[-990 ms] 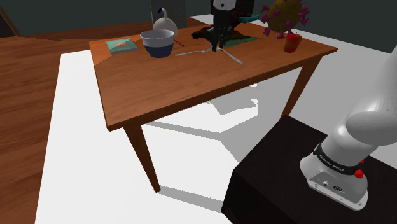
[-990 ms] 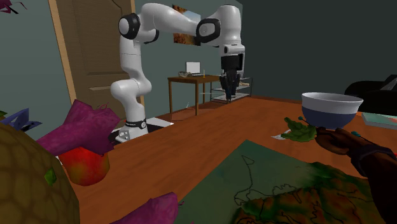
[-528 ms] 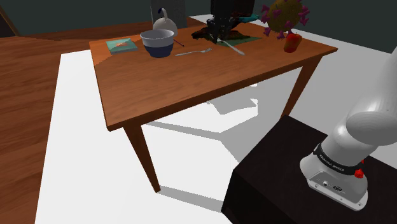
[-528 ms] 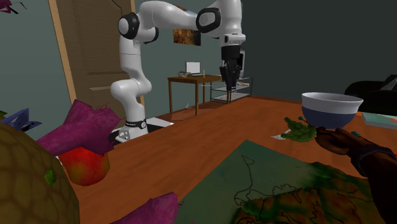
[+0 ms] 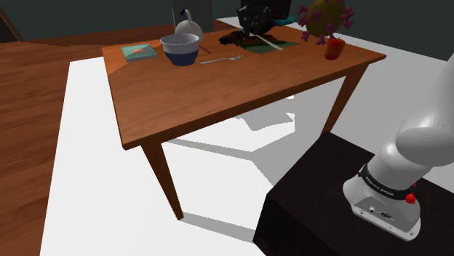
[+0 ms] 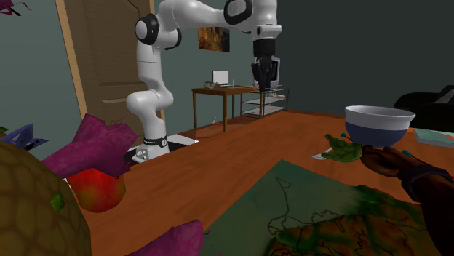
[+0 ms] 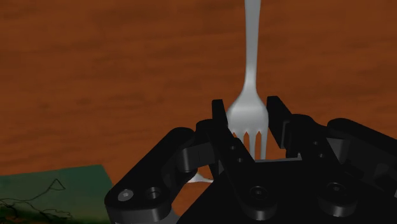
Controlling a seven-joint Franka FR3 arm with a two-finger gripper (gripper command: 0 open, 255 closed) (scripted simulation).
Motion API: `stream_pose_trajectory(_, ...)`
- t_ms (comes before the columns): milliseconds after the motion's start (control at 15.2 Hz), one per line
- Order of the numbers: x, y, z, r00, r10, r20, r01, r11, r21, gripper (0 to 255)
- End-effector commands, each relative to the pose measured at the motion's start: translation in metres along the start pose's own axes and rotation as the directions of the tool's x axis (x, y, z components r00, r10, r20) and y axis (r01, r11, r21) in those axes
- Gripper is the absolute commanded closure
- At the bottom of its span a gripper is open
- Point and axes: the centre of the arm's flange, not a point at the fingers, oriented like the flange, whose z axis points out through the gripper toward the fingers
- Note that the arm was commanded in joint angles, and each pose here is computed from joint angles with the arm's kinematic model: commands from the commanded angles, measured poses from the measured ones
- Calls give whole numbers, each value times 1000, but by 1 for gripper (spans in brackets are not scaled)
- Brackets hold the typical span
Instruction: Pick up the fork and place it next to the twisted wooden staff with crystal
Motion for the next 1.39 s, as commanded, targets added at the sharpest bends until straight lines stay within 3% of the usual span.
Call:
stream_pose_trajectory(0, 2, -1, -6, 1000, 0, 0, 0, 1000, 0, 255)
stream_pose_trajectory(1320, 13, 263, -11, 1000, 0, 0, 0, 1000, 0, 255)
